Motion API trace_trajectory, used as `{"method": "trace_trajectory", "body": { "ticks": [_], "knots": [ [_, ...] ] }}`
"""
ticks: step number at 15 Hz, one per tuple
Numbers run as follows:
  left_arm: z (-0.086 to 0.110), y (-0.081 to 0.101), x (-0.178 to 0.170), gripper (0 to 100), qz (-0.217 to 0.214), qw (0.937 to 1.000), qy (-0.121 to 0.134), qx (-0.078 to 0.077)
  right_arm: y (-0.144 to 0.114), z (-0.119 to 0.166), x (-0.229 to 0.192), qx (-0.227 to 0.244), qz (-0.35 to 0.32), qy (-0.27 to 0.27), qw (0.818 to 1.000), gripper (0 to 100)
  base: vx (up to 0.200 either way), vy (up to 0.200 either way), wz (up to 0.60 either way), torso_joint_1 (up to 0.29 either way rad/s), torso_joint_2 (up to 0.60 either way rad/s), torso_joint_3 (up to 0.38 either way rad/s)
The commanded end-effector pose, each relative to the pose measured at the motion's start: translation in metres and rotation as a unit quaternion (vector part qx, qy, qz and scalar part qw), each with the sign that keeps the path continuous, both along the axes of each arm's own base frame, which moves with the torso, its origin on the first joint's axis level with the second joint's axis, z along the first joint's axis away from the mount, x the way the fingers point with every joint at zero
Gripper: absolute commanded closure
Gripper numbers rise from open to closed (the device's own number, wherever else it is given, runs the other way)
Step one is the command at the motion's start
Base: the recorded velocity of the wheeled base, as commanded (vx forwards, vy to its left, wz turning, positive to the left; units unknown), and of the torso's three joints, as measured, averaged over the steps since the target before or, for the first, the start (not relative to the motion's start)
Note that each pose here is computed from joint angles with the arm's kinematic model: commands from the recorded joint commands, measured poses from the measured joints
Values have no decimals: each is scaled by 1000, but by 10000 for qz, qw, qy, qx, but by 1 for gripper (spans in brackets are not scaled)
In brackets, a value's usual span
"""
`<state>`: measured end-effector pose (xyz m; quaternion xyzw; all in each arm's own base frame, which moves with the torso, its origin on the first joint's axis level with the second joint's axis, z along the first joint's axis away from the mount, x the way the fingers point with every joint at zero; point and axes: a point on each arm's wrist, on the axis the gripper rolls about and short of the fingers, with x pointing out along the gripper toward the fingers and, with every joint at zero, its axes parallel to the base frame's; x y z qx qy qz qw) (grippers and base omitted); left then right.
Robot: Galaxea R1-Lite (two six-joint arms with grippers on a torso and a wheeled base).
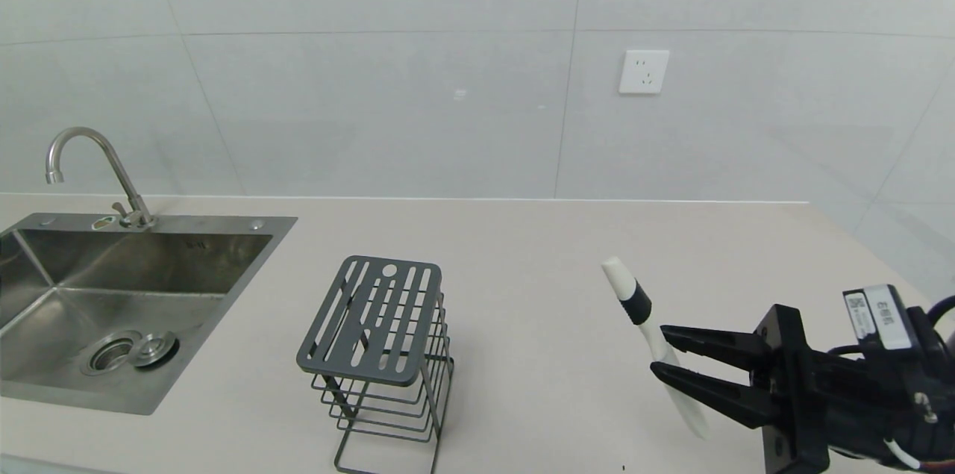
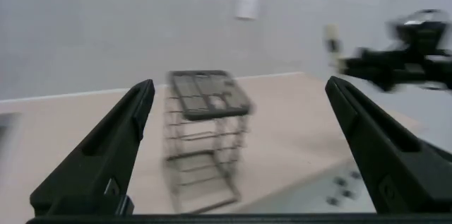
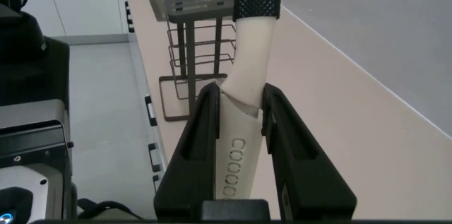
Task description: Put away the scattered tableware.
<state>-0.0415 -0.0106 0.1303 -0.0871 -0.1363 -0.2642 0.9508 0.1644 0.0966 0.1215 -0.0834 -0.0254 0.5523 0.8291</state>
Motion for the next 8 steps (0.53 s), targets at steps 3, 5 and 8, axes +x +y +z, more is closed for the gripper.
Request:
{"method": "trace_trajectory", "body": {
  "ticks": [3, 5, 8],
  "knots": [
    [45, -4, 15, 0, -1346, 9862, 936, -227, 5, 0, 6, 21, 47, 3, 10000, 100, 0, 0, 0, 0, 0, 0],
    [63, -6, 40, 0, -1748, 9776, 1168, -112, 11, -3, 6, -14, 169, 71, 9998, 100, 0, 0, 0, 0, 0, 0],
    [76, -7, 83, 0, -1886, 9709, 1475, -57, 14, -11, 10, -108, 178, 227, 9995, 100, 0, 0, 0, 0, 0, 0]
  ]
}}
